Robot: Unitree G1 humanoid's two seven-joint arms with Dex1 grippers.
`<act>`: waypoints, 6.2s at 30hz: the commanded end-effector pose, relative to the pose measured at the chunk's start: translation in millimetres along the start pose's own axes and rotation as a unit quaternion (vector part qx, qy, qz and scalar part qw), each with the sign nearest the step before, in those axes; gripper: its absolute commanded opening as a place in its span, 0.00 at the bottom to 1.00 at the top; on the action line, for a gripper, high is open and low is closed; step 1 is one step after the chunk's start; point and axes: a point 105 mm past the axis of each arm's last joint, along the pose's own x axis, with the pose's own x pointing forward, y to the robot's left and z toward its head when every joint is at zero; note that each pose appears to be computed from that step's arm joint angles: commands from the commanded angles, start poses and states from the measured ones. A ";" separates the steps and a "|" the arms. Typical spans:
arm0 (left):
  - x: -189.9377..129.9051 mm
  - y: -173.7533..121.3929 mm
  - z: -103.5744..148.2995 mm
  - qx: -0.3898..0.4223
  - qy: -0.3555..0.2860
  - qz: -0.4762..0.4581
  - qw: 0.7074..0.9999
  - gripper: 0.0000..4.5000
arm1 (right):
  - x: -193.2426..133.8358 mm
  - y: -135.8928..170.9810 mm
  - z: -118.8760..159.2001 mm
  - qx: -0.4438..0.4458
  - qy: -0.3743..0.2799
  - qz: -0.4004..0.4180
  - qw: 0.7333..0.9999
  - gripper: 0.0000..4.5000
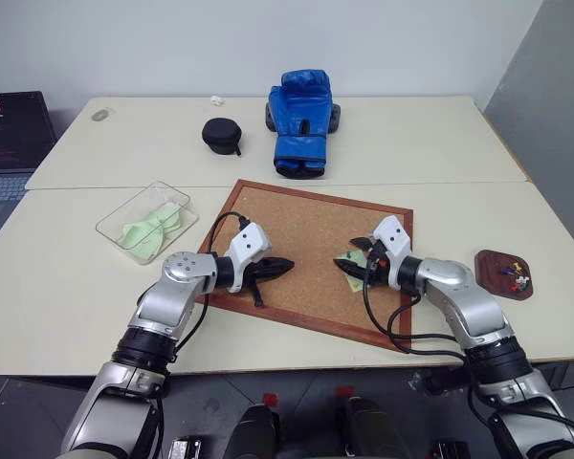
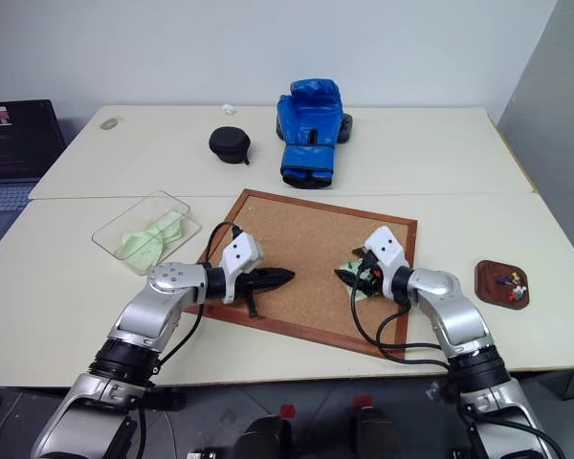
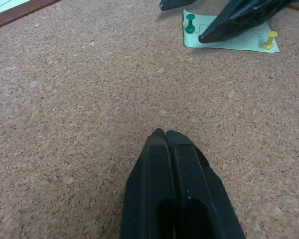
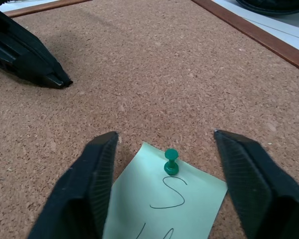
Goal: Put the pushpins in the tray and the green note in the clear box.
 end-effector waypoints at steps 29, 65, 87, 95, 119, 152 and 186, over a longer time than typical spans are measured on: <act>-3.4 -1.9 -4.4 -0.018 0.029 -0.007 0.999 0.00 | -11.2 5.5 39.3 -0.023 -0.076 0.022 0.997 0.01; -3.5 -8.8 -10.4 -0.024 0.033 -0.014 0.999 0.00 | -181.6 -110.7 -17.5 0.109 0.027 -0.398 0.911 0.01; -2.1 -5.9 -9.4 -0.018 0.036 -0.016 0.999 0.00 | -201.9 -115.2 -43.5 0.164 0.047 -0.445 0.879 0.53; -1.5 -6.4 -8.7 -0.016 0.035 -0.018 0.999 0.00 | -191.7 -101.4 -21.4 0.101 0.040 -0.370 0.923 0.74; 4.6 -0.6 -3.9 -0.005 0.032 -0.018 0.999 0.00 | -60.3 22.7 -3.9 -0.008 -0.014 0.063 0.998 0.74; 5.7 -5.2 -0.4 -0.002 0.029 -0.025 0.999 0.00 | -63.7 10.5 -12.3 -0.016 -0.014 0.044 0.999 0.01; 8.6 -5.8 -5.9 -0.007 0.033 -0.024 0.999 0.00 | -195.3 -93.6 -19.8 0.138 -0.006 -0.373 0.917 0.01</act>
